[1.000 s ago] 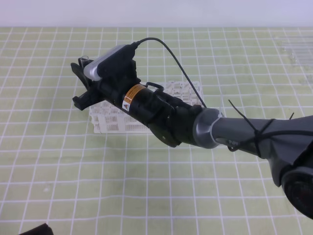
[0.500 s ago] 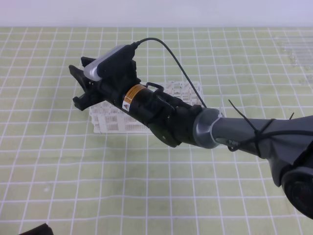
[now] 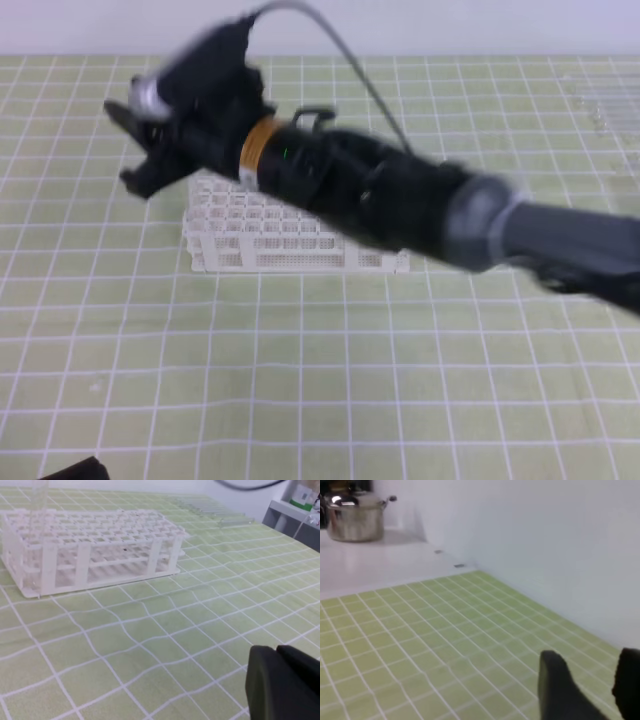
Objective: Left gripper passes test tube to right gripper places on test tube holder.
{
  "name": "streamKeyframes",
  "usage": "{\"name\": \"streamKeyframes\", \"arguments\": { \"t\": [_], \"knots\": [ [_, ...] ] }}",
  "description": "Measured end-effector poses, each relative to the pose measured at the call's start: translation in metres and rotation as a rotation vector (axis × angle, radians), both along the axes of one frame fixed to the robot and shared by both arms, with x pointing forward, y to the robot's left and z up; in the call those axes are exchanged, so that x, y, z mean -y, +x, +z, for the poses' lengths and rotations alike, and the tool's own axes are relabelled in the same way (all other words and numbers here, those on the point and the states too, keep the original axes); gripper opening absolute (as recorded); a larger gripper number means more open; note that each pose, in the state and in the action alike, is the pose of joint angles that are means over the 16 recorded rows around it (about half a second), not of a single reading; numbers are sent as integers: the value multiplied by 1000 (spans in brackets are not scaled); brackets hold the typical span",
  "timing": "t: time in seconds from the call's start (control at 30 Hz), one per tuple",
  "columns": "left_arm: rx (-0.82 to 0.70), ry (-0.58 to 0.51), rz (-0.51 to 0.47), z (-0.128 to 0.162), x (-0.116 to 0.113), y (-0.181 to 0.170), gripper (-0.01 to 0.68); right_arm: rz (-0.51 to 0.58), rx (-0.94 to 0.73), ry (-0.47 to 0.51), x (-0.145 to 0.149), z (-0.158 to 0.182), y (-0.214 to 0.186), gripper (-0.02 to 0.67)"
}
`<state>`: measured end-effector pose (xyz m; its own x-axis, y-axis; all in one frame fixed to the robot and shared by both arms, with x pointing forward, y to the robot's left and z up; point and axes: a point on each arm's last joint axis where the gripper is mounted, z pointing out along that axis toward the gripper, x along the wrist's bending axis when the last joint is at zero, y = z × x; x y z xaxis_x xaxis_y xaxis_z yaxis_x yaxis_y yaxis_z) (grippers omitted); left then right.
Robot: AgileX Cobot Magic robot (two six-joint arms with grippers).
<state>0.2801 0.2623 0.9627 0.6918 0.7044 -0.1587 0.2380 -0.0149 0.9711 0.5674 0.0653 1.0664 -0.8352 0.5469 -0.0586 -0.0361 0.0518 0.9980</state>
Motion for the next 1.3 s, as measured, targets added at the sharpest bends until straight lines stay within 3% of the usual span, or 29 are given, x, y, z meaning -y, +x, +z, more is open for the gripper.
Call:
{"name": "streamKeyframes", "arguments": {
  "t": [0.27,0.4,0.57,0.8,1.03,1.3],
  "knots": [
    [-1,0,1,0,0,0,-1,-29,1,-24,55,70,-56,68],
    [-1,1,0,0,0,0,-1,-44,-6,-13,96,87,-93,11],
    [-1,1,0,0,0,0,-1,-56,-6,29,151,96,-144,-11],
    [-1,0,1,0,0,0,-1,-82,34,117,229,90,-213,-14],
    [0,0,1,0,0,0,-1,-151,12,248,298,61,-268,-14],
    [0,-1,0,0,0,0,-1,-226,-77,360,341,19,-298,-14]
  ]
}}
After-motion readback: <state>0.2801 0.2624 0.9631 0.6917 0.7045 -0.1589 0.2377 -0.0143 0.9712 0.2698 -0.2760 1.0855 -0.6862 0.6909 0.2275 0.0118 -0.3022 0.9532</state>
